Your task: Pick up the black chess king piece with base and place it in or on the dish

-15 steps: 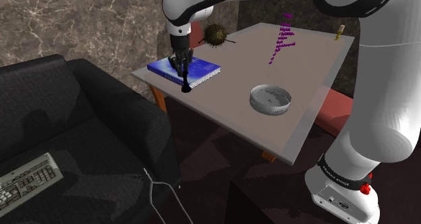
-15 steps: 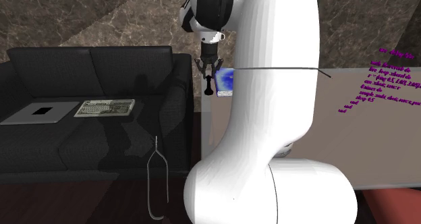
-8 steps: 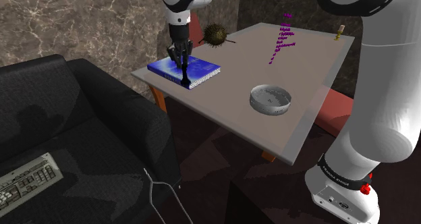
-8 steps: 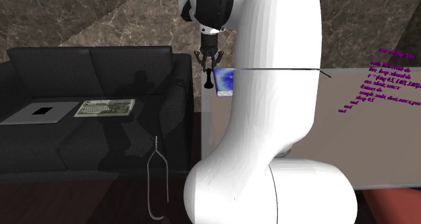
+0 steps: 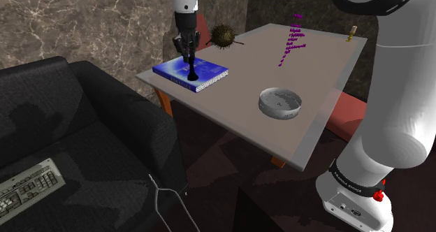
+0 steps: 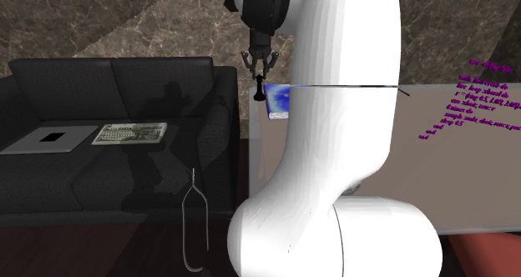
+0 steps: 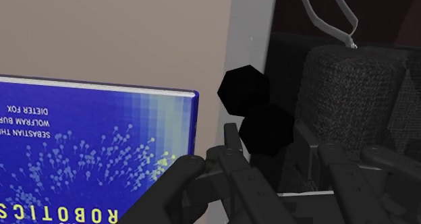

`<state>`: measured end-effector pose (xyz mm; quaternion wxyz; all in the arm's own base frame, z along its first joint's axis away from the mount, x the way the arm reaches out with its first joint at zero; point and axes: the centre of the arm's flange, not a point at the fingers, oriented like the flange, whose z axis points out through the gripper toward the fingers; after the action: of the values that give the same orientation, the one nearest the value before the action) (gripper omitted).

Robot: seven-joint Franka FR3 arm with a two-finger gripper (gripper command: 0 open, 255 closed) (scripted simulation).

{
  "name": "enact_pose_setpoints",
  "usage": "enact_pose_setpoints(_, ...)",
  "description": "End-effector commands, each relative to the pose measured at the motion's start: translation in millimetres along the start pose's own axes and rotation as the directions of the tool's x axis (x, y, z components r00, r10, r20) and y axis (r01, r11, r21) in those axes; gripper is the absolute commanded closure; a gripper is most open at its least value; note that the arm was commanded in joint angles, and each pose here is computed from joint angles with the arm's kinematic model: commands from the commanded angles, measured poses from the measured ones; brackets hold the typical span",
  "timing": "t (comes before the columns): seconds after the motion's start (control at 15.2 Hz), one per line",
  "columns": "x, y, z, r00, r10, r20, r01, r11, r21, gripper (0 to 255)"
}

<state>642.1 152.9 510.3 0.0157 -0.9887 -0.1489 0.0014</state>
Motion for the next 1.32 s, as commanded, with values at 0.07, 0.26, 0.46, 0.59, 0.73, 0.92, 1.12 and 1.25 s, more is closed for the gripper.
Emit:
enact_pose_setpoints(0.07,-30.9,11.7,-7.0,1.0,0.0,0.0,0.0,1.0,0.0,255)
enact_pose_setpoints(0.26,-67.1,27.1,-11.7,1.0,0.0,0.0,0.0,1.0,0.0,255)
enact_pose_setpoints(0.46,-103.3,42.4,-16.4,1.0,0.0,0.0,0.0,1.0,0.0,255)
enact_pose_setpoints(0.59,-127.4,52.7,-19.6,1.0,0.0,0.0,0.0,1.0,0.0,255)
enact_pose_setpoints(0.73,-151.6,62.9,-22.7,1.0,0.0,0.0,0.0,1.0,0.0,255)
enact_pose_setpoints(0.92,-187.8,78.3,-27.4,1.0,0.0,0.0,0.0,1.0,0.0,255)
enact_pose_setpoints(1.12,-224.0,93.6,-32.1,1.0,0.0,0.0,0.0,1.0,0.0,255)
enact_pose_setpoints(1.25,-248.1,103.9,-35.3,1.0,0.0,0.0,0.0,1.0,0.0,255)
